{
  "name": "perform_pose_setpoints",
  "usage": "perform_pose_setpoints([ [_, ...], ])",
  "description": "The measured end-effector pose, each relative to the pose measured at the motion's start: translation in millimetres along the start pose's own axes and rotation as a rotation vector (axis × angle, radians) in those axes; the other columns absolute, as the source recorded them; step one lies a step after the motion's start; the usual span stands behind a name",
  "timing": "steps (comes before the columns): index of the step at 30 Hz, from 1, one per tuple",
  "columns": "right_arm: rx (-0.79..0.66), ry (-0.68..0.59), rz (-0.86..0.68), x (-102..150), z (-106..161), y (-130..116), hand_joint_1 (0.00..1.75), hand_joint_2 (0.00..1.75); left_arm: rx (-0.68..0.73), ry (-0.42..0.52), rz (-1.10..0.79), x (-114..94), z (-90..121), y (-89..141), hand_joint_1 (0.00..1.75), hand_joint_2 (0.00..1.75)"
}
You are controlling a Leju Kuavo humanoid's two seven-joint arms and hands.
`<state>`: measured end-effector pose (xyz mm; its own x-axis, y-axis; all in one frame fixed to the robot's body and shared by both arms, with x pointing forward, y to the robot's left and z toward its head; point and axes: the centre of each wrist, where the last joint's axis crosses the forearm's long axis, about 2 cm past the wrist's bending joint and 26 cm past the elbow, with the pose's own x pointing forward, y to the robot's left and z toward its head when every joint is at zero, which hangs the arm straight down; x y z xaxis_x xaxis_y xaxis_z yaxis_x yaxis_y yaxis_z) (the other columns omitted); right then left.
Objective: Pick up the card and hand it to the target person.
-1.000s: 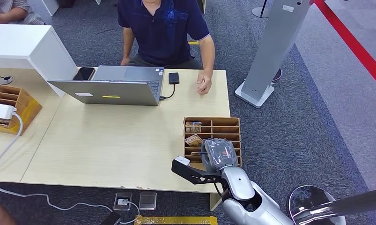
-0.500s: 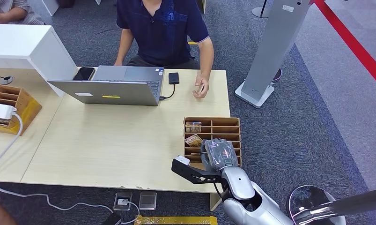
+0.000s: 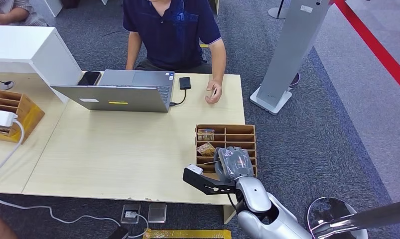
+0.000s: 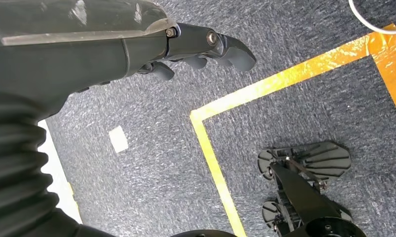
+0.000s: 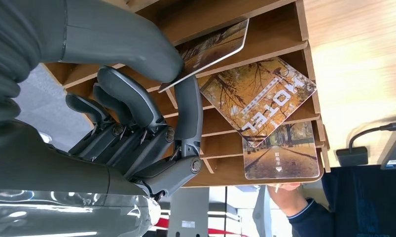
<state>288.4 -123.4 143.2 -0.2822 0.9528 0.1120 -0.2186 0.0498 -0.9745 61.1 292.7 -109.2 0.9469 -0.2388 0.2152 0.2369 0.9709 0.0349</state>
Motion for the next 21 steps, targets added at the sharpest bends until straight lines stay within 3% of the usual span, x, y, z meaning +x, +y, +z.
perform_pose_setpoints([
  [8, -0.046, 0.038, -0.027, -5, 0, -7, 1.73, 1.75, 0.0, 0.001, 0.009, 0, 0, 0, 0.0, 1.75],
  [21, -0.195, 0.149, -0.106, -35, 6, -47, 1.73, 1.75, 0.0, 0.004, 0.024, -1, 0, 0, 0.0, 1.75],
])
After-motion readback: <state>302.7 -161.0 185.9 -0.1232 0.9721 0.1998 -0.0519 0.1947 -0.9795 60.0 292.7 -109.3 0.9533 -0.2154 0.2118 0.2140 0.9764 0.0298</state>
